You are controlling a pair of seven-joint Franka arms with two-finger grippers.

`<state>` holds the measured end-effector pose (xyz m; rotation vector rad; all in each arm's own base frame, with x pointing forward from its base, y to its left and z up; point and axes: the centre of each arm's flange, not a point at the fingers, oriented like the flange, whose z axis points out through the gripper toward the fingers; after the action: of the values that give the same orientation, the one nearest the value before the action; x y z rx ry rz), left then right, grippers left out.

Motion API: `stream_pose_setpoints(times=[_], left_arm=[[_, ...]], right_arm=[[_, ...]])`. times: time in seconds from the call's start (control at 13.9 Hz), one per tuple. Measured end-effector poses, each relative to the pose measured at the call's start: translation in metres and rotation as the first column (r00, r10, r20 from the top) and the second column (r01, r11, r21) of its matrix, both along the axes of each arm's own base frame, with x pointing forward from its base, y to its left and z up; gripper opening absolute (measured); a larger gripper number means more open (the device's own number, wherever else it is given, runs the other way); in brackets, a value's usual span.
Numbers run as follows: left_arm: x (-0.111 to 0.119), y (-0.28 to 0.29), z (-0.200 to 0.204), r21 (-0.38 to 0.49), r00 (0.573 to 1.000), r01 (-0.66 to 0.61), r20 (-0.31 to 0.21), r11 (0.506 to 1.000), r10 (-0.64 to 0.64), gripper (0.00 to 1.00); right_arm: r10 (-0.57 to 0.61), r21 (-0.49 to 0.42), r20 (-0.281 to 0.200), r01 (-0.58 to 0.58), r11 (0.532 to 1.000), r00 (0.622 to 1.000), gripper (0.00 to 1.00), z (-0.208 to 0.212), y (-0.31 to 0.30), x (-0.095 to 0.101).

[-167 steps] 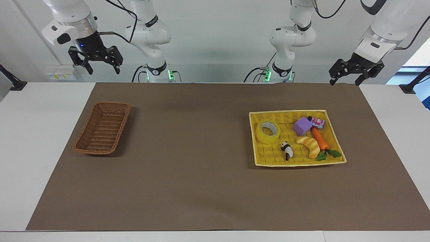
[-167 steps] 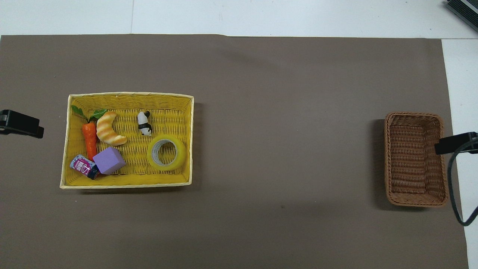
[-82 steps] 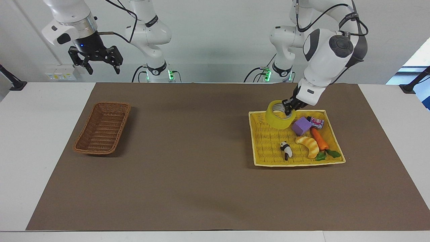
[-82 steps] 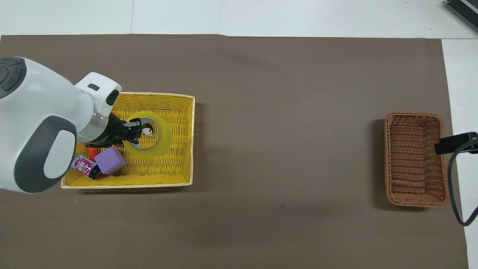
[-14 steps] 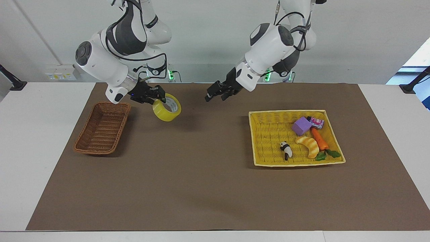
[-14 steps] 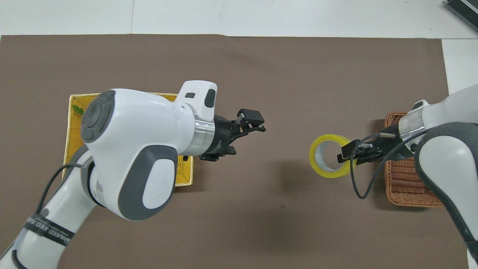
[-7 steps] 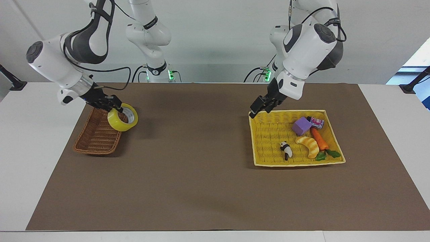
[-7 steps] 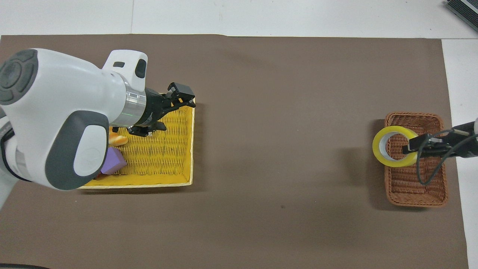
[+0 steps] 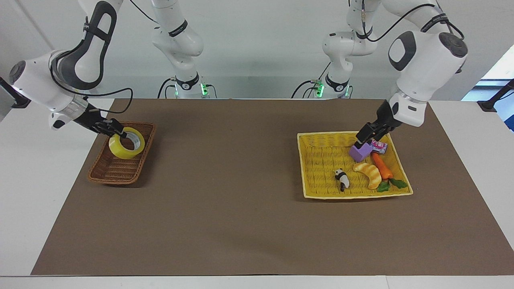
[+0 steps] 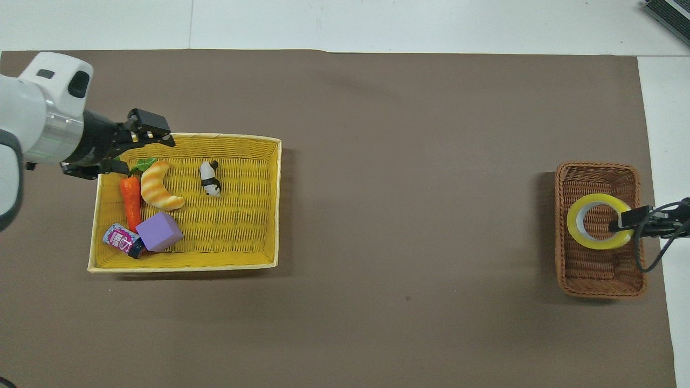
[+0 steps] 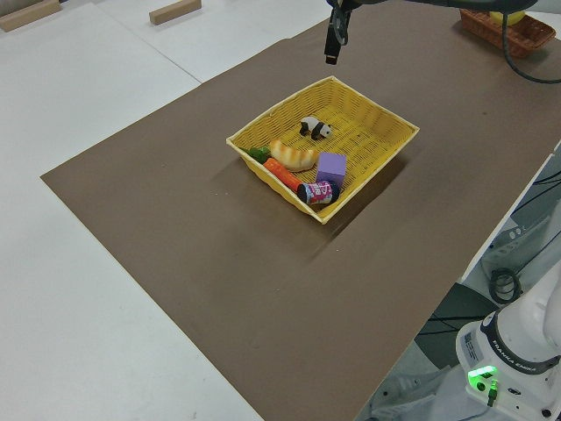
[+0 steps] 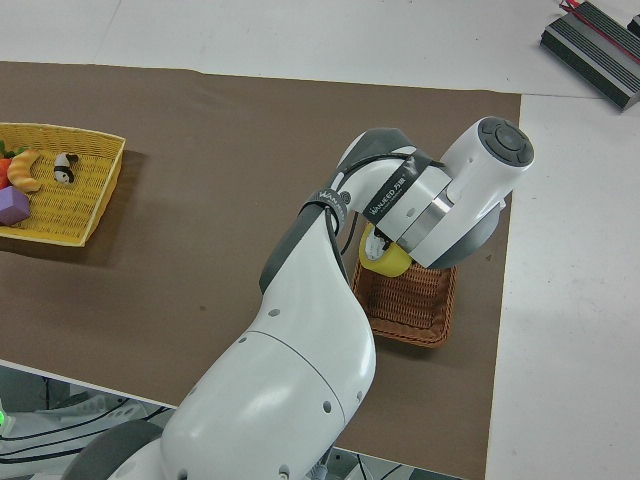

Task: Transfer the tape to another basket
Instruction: 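Carry the tape to the wicker basket with the right gripper while the left gripper withdraws, then lower the tape into the wicker basket and open the right gripper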

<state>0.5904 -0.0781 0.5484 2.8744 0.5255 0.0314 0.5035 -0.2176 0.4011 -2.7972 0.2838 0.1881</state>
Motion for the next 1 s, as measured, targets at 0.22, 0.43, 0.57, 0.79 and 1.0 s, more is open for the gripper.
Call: stream_pose_setpoints(times=[0.22,0.43,0.57,0.79,1.0], left_arm=[[-0.005,0.044,0.015,0.094,0.983,0.185,-0.023,0.978,-0.183,1.00],[-0.018,0.050,0.029,0.158,0.929,0.368,-0.106,0.917,-0.354,1.00],[-0.023,0.059,0.039,0.173,0.896,0.439,-0.148,0.881,-0.418,1.00],[-0.030,0.077,0.057,0.169,0.869,0.489,-0.179,0.856,-0.461,1.00],[-0.030,0.078,0.062,0.171,0.868,0.492,-0.175,0.854,-0.465,1.00]], right_arm=[[0.006,0.014,-0.004,-0.006,1.000,1.000,0.56,-0.026,-0.015,-0.012],[0.014,0.020,-0.011,-0.013,1.000,1.000,0.56,-0.041,-0.016,-0.016],[0.033,0.016,0.007,-0.033,0.999,0.999,0.55,-0.046,-0.018,-0.018],[0.051,0.007,0.034,-0.051,0.999,0.998,0.72,-0.049,-0.024,-0.018],[0.085,-0.040,0.104,-0.081,0.996,0.991,1.00,-0.029,-0.030,0.000]])
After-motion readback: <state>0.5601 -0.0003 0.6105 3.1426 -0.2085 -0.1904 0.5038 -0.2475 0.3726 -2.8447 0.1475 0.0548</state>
